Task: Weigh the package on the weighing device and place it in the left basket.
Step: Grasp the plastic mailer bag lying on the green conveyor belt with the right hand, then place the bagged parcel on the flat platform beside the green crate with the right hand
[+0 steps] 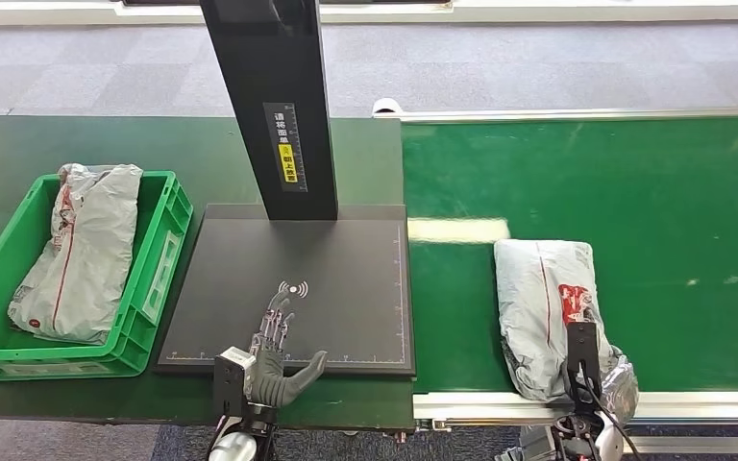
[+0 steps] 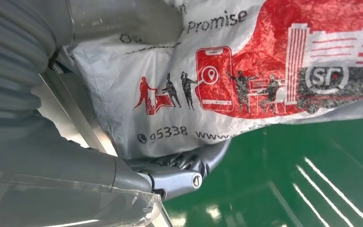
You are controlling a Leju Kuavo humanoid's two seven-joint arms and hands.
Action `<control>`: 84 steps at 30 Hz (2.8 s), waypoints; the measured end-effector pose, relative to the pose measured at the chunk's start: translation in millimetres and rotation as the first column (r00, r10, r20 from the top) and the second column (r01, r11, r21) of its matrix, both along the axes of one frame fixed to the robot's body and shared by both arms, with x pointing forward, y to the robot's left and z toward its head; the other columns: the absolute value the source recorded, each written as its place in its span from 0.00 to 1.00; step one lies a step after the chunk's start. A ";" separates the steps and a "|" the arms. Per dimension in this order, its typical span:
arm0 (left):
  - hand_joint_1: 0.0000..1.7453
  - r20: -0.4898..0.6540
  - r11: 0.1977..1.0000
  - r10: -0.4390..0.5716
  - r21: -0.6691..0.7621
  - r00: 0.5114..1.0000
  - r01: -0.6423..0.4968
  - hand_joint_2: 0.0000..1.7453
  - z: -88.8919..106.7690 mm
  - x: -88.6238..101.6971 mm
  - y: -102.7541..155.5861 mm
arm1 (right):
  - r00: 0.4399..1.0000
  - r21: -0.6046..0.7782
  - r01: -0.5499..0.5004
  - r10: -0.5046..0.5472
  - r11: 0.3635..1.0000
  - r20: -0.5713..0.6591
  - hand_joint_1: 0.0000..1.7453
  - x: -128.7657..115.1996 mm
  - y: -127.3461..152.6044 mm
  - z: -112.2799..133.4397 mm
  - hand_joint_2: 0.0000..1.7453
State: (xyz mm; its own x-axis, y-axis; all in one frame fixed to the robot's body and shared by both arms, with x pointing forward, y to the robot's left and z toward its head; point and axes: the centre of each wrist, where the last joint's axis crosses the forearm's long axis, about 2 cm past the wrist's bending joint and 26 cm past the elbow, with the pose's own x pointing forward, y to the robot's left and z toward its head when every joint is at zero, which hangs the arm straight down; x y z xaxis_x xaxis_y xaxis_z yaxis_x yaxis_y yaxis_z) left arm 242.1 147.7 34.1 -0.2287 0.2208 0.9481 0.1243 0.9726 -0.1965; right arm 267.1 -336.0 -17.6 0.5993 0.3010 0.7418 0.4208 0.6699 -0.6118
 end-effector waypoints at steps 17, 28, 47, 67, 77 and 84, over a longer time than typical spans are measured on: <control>0.00 0.006 1.000 0.013 -0.003 1.000 -0.013 1.00 1.7 -0.2 0.0 | 0.966 -0.143 -0.118 0.147 0.983 0.214 1.00 7.2 19.9 9.0 1.00; 0.00 0.134 0.993 0.118 -0.039 0.984 -0.114 1.00 31.9 -3.8 13.3 | 0.693 -0.498 -0.095 0.416 0.862 0.588 1.00 10.2 69.9 93.3 1.00; 0.00 0.314 0.977 0.214 -0.056 0.925 -0.207 1.00 78.1 -10.0 28.4 | 0.257 -0.526 0.023 0.503 0.850 0.825 1.00 -9.2 119.9 206.9 1.00; 0.00 0.354 0.994 0.107 -0.050 0.929 -0.095 1.00 88.2 16.9 7.6 | 0.167 -0.241 -0.660 0.452 0.712 0.876 1.00 93.9 186.3 189.9 1.00; 0.00 0.341 0.997 0.079 -0.028 0.937 -0.074 1.00 85.9 25.9 -2.6 | 0.191 -0.090 -0.870 0.501 0.485 0.844 1.00 106.3 227.4 170.0 1.00; 0.00 0.337 0.997 0.077 -0.022 0.938 -0.074 1.00 84.9 26.9 -4.1 | 0.181 -0.063 -0.902 0.507 0.426 0.843 1.00 107.9 239.7 170.7 1.00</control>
State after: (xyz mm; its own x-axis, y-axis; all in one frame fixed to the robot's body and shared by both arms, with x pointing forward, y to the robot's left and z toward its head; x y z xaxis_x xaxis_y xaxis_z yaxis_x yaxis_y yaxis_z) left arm 269.1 143.6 119.0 -0.5515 0.1979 0.8103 0.1108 0.9802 -0.1640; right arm 375.0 -96.3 153.1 -0.4533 -0.1239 0.8827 -0.2891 0.9572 -0.0141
